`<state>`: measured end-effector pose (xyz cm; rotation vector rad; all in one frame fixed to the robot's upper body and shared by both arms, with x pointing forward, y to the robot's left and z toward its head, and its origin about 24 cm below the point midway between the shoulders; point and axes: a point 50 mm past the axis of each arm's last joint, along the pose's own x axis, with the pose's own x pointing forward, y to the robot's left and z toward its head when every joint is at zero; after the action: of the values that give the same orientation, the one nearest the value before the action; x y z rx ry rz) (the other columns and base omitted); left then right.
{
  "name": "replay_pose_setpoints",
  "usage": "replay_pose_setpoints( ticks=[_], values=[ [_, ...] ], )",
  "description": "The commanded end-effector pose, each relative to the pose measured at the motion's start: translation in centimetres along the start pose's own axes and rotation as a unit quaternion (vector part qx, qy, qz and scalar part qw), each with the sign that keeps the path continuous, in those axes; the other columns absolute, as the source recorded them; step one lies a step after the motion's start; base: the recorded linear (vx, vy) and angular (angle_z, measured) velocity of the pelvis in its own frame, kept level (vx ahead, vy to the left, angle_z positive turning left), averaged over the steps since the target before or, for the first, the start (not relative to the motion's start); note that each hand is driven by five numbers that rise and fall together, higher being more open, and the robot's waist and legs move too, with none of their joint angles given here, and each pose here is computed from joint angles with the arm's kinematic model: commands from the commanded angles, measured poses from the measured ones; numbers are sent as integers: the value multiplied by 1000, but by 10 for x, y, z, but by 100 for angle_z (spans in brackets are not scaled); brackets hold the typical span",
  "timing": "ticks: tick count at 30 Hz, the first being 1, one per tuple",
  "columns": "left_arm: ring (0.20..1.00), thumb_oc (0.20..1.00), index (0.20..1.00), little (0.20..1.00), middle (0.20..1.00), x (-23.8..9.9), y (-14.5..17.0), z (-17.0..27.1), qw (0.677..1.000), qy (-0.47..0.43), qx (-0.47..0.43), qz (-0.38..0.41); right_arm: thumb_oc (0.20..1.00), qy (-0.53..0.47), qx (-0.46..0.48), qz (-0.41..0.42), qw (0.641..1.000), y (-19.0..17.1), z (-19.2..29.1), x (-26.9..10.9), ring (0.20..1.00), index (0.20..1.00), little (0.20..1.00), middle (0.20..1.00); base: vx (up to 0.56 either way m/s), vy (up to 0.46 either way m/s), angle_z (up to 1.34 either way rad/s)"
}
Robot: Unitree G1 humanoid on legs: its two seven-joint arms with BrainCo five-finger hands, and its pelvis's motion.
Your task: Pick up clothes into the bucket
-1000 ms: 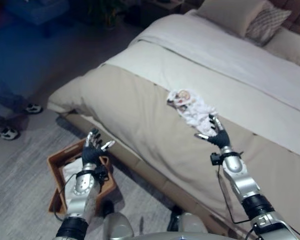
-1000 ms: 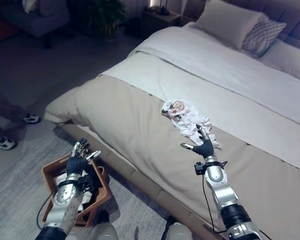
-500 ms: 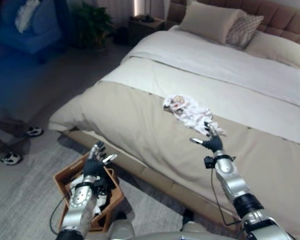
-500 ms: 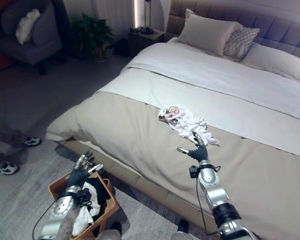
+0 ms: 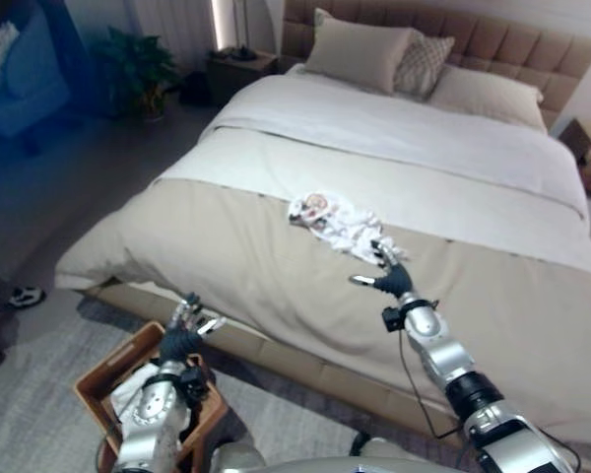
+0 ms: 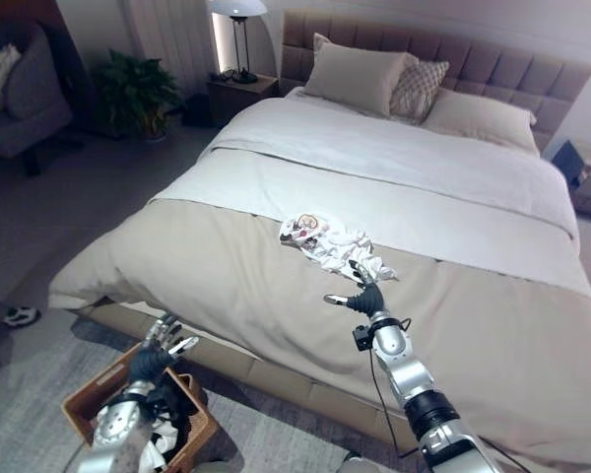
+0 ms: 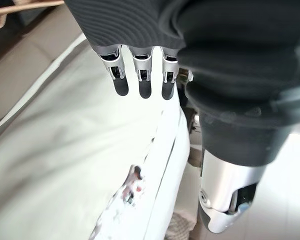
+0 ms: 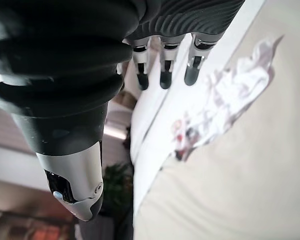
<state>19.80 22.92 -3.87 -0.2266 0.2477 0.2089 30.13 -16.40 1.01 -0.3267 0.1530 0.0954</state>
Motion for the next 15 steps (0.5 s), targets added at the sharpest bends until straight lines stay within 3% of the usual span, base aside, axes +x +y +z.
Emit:
replay_pose_setpoints(
  ticks=[1, 7, 15],
  values=[
    [1000, 1000, 1000, 1000, 1000, 2, 1, 23, 999, -51, -8, -12, 1000, -122, 18, 6, 992, -2, 62, 15, 1000, 1000, 1000, 1000, 133, -53, -58],
    [1000, 1000, 1000, 1000, 1000, -5, 5, 2, 1000, -5, 3, 3, 1000, -112, 10, 4, 994, -6, 57, 15, 1000, 1000, 1000, 1000, 232, 52, -33],
    [1000, 1000, 1000, 1000, 1000, 1, 7, 13, 999, -34, -3, 17, 1000, -110, -9, -1, 994, -7, 56, 14, 1000, 1000, 1000, 1000, 288, 140, -7]
  ],
)
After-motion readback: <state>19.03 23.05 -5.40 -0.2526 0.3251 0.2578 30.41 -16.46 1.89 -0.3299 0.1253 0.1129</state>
